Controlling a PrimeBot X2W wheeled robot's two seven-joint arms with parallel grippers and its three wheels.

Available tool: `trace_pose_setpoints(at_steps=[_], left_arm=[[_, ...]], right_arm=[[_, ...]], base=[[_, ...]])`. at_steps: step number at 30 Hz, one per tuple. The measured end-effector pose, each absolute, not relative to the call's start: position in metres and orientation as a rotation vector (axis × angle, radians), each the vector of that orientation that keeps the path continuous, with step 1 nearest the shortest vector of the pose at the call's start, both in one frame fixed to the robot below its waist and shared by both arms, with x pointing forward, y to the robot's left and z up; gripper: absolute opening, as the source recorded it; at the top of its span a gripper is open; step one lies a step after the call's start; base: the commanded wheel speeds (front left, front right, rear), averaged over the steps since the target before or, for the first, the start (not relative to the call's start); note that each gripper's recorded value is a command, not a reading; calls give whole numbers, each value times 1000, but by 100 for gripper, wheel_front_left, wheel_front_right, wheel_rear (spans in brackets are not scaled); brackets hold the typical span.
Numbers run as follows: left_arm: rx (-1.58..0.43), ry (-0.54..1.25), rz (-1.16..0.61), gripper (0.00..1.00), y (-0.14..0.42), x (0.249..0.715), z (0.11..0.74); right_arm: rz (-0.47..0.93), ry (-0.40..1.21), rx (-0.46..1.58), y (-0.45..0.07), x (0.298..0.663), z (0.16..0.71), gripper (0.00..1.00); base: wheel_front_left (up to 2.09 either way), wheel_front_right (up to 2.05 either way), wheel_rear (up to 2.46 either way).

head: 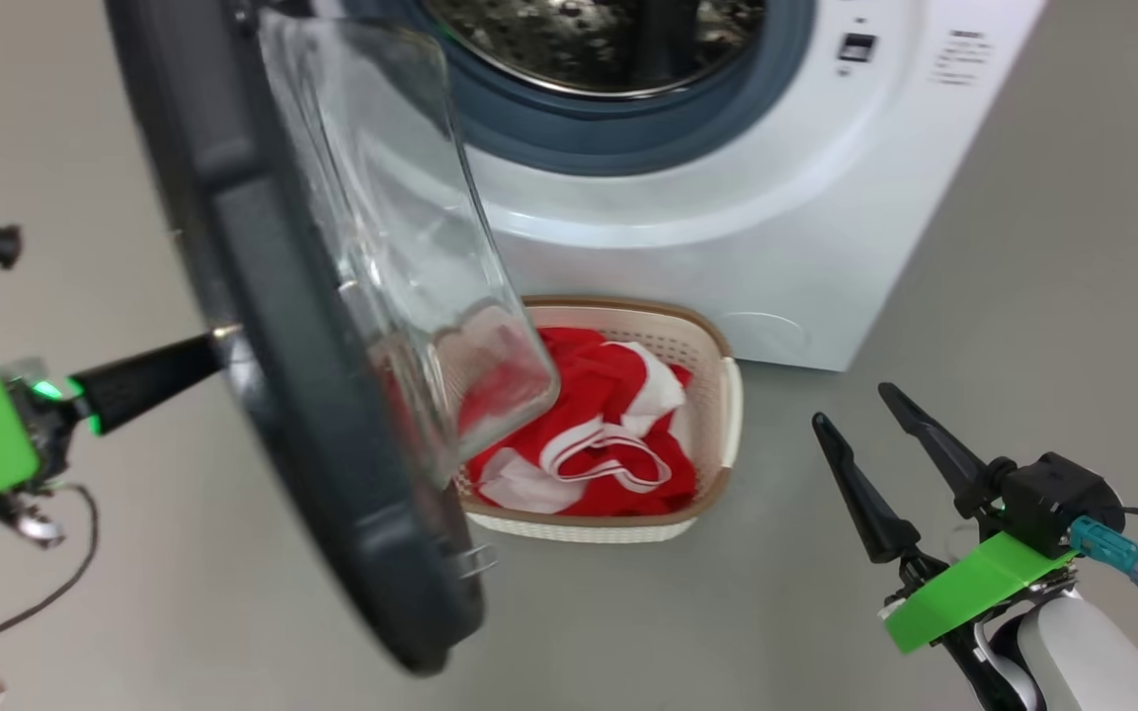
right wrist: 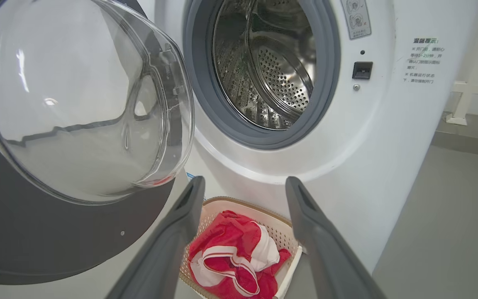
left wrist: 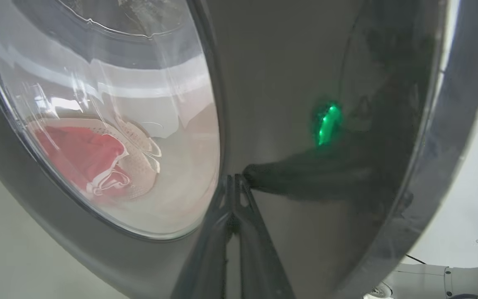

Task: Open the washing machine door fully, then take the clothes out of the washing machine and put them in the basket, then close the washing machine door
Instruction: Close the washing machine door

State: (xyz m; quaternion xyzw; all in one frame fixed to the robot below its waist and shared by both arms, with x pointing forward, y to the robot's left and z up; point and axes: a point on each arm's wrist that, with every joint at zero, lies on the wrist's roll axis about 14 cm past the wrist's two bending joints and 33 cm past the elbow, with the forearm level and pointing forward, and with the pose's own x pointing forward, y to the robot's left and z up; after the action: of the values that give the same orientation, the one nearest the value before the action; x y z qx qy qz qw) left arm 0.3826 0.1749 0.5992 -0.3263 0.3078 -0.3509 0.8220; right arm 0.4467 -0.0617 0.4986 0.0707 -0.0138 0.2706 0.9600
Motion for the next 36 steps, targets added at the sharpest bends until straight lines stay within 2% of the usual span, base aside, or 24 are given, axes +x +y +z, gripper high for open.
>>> trace_pose_setpoints(at_steps=[11, 22, 36], left_arm=[[-630, 667, -951, 0, 99, 423, 609], [-628, 653, -1038, 0, 37, 472, 608], [-706, 605, -979, 0, 15, 542, 598]], right_arm=[[423, -31, 147, -100, 443, 495, 100], [263, -23, 153, -149, 432, 491, 100], [182, 3, 159, -169, 435, 478, 100]], base=[[0, 0, 0], [0, 0, 0], [0, 0, 0]])
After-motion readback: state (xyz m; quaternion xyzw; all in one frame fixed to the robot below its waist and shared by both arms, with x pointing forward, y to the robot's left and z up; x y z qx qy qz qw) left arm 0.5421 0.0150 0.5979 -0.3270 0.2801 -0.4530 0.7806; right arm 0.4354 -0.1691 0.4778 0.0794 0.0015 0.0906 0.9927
